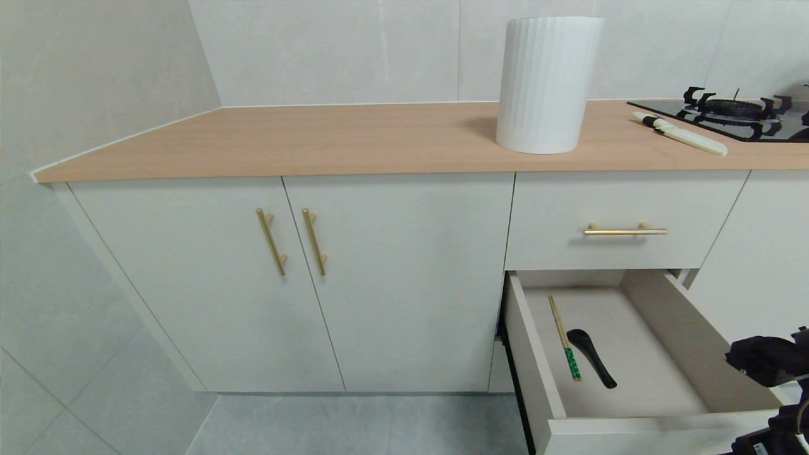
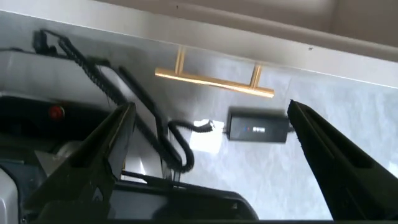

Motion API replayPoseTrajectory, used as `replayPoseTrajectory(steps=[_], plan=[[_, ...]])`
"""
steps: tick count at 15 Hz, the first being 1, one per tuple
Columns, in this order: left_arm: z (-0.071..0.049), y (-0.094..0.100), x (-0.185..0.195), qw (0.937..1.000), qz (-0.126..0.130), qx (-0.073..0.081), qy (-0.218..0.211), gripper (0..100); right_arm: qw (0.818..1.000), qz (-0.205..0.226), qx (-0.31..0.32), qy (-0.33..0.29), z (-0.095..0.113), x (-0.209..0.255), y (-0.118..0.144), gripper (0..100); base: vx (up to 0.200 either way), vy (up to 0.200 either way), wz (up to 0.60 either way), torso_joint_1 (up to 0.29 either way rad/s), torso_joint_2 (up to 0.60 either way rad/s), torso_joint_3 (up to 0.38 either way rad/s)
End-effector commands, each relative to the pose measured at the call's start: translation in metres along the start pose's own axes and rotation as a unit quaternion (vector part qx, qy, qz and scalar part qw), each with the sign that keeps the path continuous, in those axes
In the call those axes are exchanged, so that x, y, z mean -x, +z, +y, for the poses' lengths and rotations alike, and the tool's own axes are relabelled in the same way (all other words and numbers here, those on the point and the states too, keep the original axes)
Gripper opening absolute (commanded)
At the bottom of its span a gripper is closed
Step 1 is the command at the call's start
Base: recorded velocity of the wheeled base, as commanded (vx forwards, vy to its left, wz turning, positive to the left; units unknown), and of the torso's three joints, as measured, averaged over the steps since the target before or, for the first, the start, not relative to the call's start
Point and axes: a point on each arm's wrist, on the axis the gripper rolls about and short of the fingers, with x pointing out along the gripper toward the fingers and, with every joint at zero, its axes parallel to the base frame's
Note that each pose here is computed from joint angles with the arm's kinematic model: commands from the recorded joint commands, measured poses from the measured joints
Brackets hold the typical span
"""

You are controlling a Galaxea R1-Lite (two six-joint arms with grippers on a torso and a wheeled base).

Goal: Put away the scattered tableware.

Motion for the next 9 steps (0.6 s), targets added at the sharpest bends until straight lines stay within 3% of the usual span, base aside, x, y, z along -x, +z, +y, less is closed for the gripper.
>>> replayPoseTrajectory(steps=[1, 3, 7, 9], plan=[[0.0, 0.0, 0.0, 1.0, 0.0, 0.0, 0.0, 100, 0.999, 0.054, 0.004, -0.001, 0.002, -0.022, 0.004, 100, 0.0, 0.0, 0.0, 0.0, 0.0, 0.0], [0.0, 0.0, 0.0, 1.0, 0.0, 0.0, 0.0, 100, 0.998, 0.071, 0.001, -0.003, 0.003, -0.037, 0.008, 100, 0.0, 0.0, 0.0, 0.0, 0.0, 0.0], [0.0, 0.0, 0.0, 1.0, 0.0, 0.0, 0.0, 100, 1.0, 0.025, -0.011, -0.003, 0.0, -0.054, 0.012, 100, 0.0, 0.0, 0.0, 0.0, 0.0, 0.0], [0.0, 0.0, 0.0, 1.0, 0.0, 0.0, 0.0, 100, 1.0, 0.024, -0.014, -0.005, -0.001, -0.063, 0.016, 100, 0.0, 0.0, 0.0, 0.0, 0.0, 0.0]])
